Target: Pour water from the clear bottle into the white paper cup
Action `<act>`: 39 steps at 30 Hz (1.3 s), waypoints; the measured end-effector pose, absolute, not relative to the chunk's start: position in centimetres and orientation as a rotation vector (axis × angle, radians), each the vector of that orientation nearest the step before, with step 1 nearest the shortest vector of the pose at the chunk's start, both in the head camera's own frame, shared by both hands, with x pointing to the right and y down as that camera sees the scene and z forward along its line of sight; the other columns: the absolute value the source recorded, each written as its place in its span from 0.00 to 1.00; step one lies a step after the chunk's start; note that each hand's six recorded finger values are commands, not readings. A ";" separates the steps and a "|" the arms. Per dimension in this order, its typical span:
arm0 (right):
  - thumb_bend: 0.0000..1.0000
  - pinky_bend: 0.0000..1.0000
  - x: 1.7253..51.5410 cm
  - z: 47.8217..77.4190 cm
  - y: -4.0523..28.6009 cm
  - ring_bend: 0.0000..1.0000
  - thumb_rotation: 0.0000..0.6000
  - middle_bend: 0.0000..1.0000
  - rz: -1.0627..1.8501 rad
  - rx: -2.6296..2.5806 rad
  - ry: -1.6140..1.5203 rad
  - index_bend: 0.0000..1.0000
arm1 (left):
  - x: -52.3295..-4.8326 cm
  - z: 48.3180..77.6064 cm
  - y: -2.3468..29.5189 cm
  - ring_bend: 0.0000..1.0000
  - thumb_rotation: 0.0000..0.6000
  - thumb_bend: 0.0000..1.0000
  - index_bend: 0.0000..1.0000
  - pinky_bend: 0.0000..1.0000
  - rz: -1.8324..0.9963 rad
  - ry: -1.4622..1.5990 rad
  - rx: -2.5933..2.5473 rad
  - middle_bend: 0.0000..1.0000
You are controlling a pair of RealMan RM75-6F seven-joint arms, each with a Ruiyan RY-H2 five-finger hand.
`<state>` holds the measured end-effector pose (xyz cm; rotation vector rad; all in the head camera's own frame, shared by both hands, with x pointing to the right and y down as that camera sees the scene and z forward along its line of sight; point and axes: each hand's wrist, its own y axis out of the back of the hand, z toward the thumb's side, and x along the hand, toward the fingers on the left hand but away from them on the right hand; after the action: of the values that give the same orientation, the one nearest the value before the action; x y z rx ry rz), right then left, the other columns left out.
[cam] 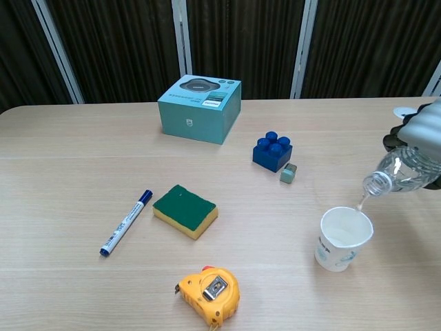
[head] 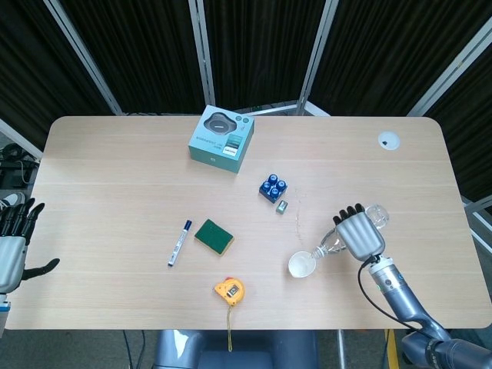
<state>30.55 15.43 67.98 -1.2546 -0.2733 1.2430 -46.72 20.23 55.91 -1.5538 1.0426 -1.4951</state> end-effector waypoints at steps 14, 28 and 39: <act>0.53 0.46 30.5 68.0 15.8 0.52 1.00 0.68 1.237 -1.247 -0.258 0.59 | -46.8 55.9 20.3 0.00 1.00 0.00 0.00 0.00 -1.505 1.040 -1.553 0.00; 0.53 0.46 30.5 68.1 16.0 0.52 1.00 0.68 1.232 -1.238 -0.246 0.59 | -46.8 55.9 20.3 0.00 1.00 0.00 0.00 0.00 -1.506 1.041 -1.553 0.00; 0.53 0.46 30.6 68.3 16.1 0.52 1.00 0.68 1.232 -1.233 -0.242 0.59 | -46.8 55.9 20.2 0.00 1.00 0.00 0.00 0.00 -1.505 1.040 -1.553 0.00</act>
<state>30.58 16.06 68.30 -1.2329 -0.2419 1.2320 -46.78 20.24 55.91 -1.5533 1.0395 -1.5051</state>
